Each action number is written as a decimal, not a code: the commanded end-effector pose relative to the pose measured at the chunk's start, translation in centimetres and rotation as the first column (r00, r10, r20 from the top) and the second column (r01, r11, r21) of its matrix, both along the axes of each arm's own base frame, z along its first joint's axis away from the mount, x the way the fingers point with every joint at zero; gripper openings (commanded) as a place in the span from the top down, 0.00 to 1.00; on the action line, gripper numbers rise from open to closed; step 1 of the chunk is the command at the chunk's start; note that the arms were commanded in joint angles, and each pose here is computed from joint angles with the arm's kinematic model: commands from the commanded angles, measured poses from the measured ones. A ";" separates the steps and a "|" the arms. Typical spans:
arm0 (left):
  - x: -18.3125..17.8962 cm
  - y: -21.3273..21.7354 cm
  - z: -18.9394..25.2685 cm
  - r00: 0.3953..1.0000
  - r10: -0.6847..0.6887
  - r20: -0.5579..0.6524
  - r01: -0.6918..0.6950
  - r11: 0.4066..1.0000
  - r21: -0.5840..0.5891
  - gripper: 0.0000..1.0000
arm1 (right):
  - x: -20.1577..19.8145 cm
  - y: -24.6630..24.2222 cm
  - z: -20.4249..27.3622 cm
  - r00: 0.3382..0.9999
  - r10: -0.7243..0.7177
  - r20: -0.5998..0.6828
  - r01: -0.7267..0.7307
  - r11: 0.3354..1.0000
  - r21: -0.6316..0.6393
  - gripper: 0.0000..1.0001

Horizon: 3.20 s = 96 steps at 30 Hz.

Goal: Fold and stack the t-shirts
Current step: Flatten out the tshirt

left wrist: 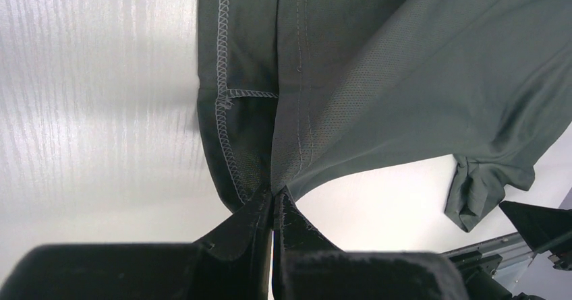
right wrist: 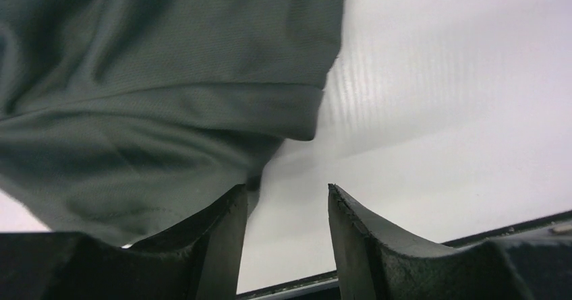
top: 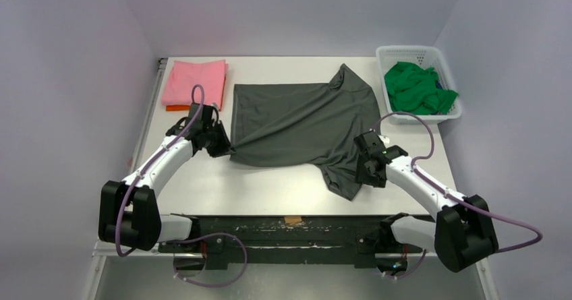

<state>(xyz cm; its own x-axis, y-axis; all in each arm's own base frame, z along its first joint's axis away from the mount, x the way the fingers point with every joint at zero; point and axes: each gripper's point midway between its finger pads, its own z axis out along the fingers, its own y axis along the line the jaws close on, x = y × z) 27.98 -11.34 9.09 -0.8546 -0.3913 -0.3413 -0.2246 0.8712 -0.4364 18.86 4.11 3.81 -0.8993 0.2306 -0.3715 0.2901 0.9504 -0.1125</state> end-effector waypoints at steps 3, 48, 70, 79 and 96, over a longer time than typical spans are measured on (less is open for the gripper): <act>1.1 -0.5 0.9 0.999 0.003 0.040 -0.001 0.999 -0.038 1.00 | 1.5 3.8 1.1 0.986 0.124 0.110 -0.143 0.971 0.190 0.53; -0.7 1.1 14.2 0.927 0.040 0.373 -0.025 0.999 -0.045 1.00 | 3.5 -1.1 24.1 0.684 -0.152 0.714 -0.011 0.976 0.218 1.00; -0.5 0.2 18.6 0.901 0.027 0.433 0.017 0.995 -0.098 1.00 | 2.6 -1.9 31.5 0.561 -0.093 0.822 -0.080 0.983 0.165 1.00; 7.3 -2.1 5.6 0.995 -0.043 0.088 0.049 0.997 -0.068 0.96 | 8.0 -2.6 19.3 0.775 -0.091 0.626 0.123 0.992 -0.009 1.00; 3.2 -3.4 -2.6 0.986 -0.101 -0.136 0.086 0.990 -0.115 0.52 | 10.2 -3.5 14.5 0.856 -0.078 0.511 0.145 0.985 -0.094 1.00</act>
<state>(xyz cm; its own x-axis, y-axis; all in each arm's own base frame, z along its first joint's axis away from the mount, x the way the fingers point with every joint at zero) 33.39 -13.57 5.49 -0.9179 -0.3547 -0.1779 -0.2507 0.8659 -0.4329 28.37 1.27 17.77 -0.5909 0.2417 -0.7697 0.4139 0.9098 -0.0320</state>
